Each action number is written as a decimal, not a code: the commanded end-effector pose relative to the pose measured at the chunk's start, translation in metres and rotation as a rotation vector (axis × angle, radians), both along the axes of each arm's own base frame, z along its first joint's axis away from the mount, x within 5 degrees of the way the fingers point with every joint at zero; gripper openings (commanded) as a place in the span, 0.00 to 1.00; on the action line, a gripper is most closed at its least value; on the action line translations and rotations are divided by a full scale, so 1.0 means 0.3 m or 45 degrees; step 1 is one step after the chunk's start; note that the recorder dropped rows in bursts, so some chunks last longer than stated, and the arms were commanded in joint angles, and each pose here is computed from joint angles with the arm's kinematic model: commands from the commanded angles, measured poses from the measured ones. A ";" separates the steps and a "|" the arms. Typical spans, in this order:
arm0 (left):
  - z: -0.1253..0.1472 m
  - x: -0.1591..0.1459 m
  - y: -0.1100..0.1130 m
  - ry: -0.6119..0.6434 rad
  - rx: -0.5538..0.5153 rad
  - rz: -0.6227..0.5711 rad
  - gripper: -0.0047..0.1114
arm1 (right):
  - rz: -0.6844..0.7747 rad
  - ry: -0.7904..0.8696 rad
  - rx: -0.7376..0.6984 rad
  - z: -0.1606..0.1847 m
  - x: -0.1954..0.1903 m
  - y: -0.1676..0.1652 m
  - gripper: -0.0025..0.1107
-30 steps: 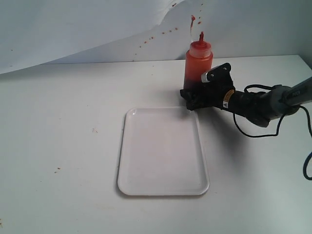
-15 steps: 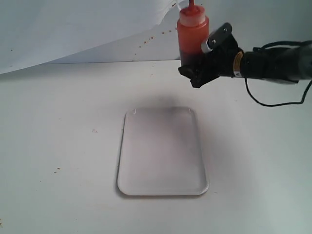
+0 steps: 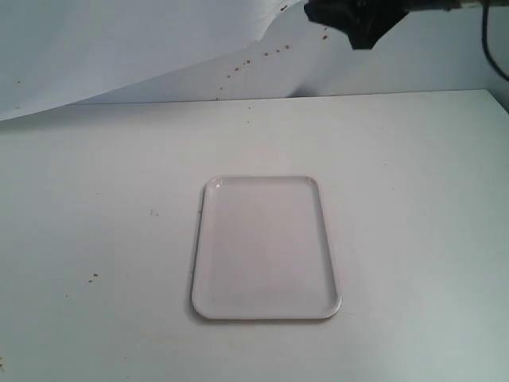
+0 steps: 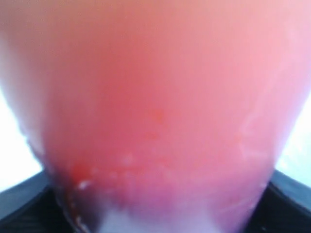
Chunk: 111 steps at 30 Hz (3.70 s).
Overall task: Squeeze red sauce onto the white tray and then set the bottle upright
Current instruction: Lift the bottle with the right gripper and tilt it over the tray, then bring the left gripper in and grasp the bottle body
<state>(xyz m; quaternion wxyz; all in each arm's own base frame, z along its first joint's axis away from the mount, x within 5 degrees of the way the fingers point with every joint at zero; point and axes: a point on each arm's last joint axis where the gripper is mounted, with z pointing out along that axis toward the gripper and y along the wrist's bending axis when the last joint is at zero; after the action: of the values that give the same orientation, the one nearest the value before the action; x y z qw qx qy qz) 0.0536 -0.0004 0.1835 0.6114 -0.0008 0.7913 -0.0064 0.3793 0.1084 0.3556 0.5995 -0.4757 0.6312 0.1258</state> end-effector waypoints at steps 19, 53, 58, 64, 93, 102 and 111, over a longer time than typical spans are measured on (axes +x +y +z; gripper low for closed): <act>0.085 0.009 -0.003 -0.373 -0.223 0.010 0.04 | -0.339 -0.261 -0.433 -0.059 -0.177 -0.107 0.02; 0.482 0.536 -0.364 0.007 -0.415 -0.964 0.04 | -0.025 -0.946 -2.382 -0.260 -0.208 0.152 0.02; 0.397 0.703 -0.476 0.313 -0.179 -1.386 0.04 | -0.009 -0.969 -2.361 -0.261 -0.218 0.174 0.02; 0.320 0.800 -0.506 0.395 -0.200 -1.437 0.04 | 0.065 -1.058 -2.313 -0.263 -0.257 0.247 0.02; 0.090 0.821 -0.534 0.301 0.310 -1.527 0.82 | 0.054 -1.134 -2.295 -0.252 -0.389 0.390 0.02; 0.100 0.851 -0.539 0.140 0.358 -1.476 0.82 | 0.096 -1.146 -2.259 -0.259 -0.394 0.402 0.02; 0.061 0.879 -0.561 0.053 0.249 -1.478 0.82 | 0.141 -1.167 -2.224 -0.264 -0.396 0.412 0.02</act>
<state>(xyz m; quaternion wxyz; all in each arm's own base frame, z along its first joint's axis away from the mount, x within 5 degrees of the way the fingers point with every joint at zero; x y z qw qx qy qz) 0.3173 -0.1666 0.2002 0.4750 0.4983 0.6770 -0.2601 0.2613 0.2318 0.2680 0.2085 -0.7921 0.1901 -0.5412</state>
